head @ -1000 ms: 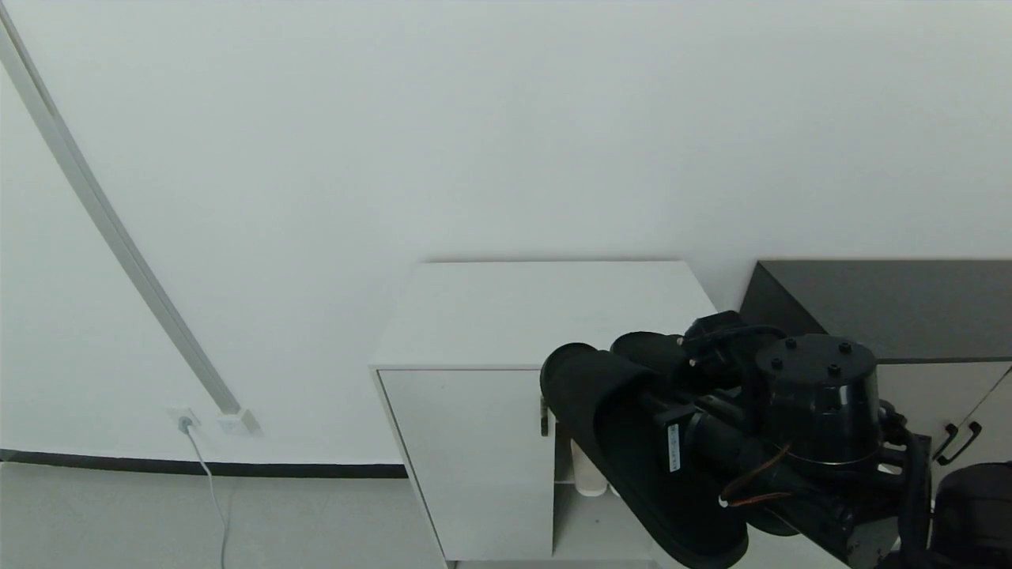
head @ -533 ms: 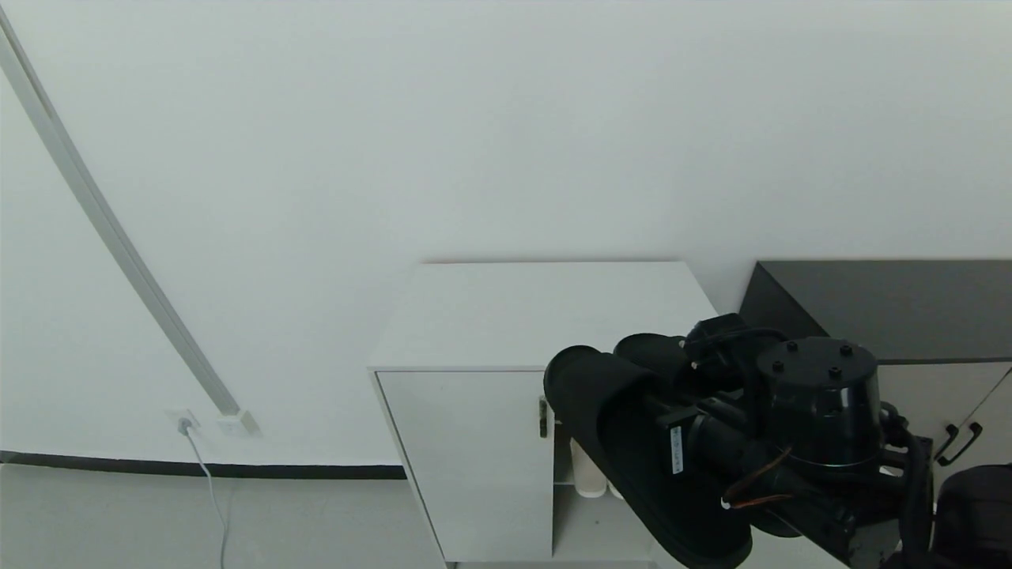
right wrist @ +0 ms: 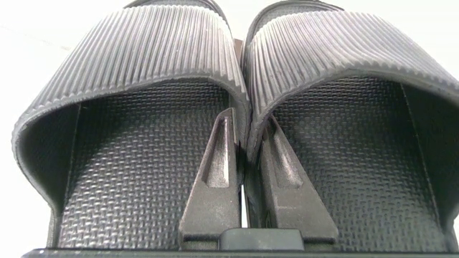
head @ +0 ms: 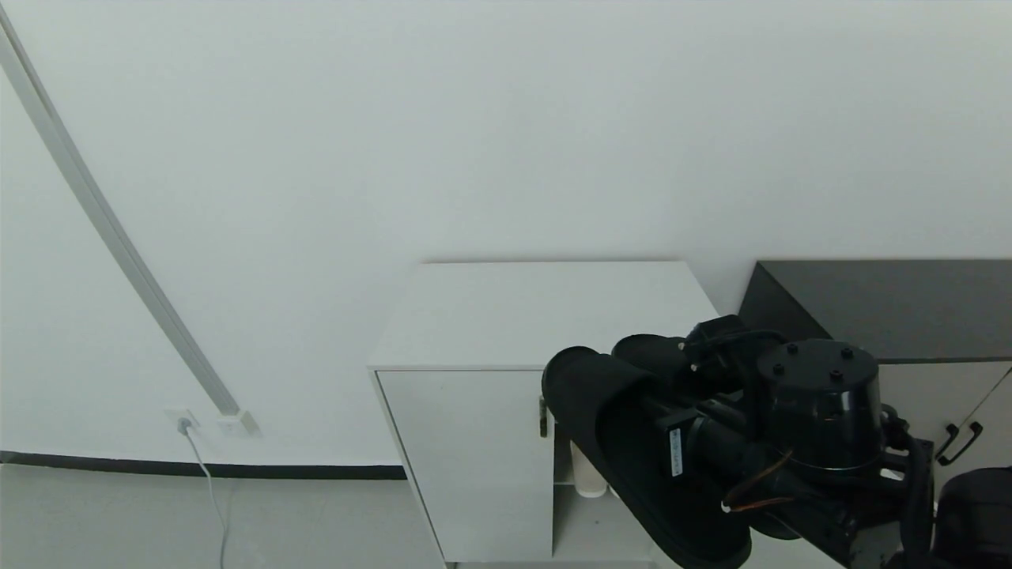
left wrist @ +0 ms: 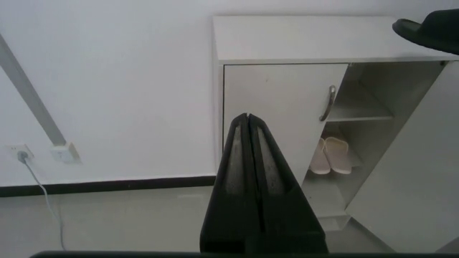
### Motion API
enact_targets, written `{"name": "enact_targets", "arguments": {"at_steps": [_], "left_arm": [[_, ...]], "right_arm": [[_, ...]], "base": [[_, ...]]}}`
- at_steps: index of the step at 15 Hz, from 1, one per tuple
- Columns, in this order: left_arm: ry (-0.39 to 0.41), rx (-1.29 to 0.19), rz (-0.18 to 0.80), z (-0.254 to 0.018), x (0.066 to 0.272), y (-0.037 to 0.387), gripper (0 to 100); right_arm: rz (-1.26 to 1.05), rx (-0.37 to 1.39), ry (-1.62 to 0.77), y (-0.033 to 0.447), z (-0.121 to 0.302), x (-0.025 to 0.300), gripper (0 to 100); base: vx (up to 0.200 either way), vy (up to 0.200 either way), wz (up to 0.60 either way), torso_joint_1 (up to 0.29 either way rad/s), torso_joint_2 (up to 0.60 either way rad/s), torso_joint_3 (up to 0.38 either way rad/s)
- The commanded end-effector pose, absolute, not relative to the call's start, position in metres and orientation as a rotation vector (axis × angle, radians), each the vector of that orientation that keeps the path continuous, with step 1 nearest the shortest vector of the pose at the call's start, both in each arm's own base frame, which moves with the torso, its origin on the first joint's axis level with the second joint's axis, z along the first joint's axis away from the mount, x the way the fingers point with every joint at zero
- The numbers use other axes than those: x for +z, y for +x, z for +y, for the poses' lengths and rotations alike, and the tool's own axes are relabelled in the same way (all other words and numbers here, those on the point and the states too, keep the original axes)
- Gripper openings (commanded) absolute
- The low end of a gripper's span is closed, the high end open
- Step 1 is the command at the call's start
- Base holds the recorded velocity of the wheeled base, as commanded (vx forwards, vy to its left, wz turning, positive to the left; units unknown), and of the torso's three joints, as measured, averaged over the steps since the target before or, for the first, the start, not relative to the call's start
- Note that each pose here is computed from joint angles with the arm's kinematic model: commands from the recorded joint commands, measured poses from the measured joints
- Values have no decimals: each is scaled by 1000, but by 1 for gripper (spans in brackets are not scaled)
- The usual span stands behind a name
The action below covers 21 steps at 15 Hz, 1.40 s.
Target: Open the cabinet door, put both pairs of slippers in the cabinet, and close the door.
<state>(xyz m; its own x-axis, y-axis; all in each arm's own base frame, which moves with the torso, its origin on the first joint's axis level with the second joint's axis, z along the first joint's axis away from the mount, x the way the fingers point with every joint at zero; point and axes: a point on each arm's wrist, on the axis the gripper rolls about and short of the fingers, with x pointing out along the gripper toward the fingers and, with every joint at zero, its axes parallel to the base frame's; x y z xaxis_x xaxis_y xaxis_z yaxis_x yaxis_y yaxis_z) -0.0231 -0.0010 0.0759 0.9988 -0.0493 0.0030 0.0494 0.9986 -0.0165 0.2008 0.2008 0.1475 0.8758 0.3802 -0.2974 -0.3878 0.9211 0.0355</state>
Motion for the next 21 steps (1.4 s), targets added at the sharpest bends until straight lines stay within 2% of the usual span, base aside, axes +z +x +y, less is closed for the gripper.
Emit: {"name": "enact_targets", "arguments": {"at_steps": [1, 13, 21], "left_arm": [[-15, -49, -1, -1, 76, -23, 0], [-15, -49, -1, -1, 76, -23, 0], [-15, -49, -1, -1, 76, -23, 0]], "right_arm": [[304, 402, -30, 201, 201, 147, 0], [333, 400, -54, 187, 188, 139, 0], [343, 402, -57, 187, 188, 136, 0]], "base": [[0, 0, 0, -149, 310, 159], [0, 0, 0, -160, 367, 203], [0, 0, 0, -221, 538, 315]]}}
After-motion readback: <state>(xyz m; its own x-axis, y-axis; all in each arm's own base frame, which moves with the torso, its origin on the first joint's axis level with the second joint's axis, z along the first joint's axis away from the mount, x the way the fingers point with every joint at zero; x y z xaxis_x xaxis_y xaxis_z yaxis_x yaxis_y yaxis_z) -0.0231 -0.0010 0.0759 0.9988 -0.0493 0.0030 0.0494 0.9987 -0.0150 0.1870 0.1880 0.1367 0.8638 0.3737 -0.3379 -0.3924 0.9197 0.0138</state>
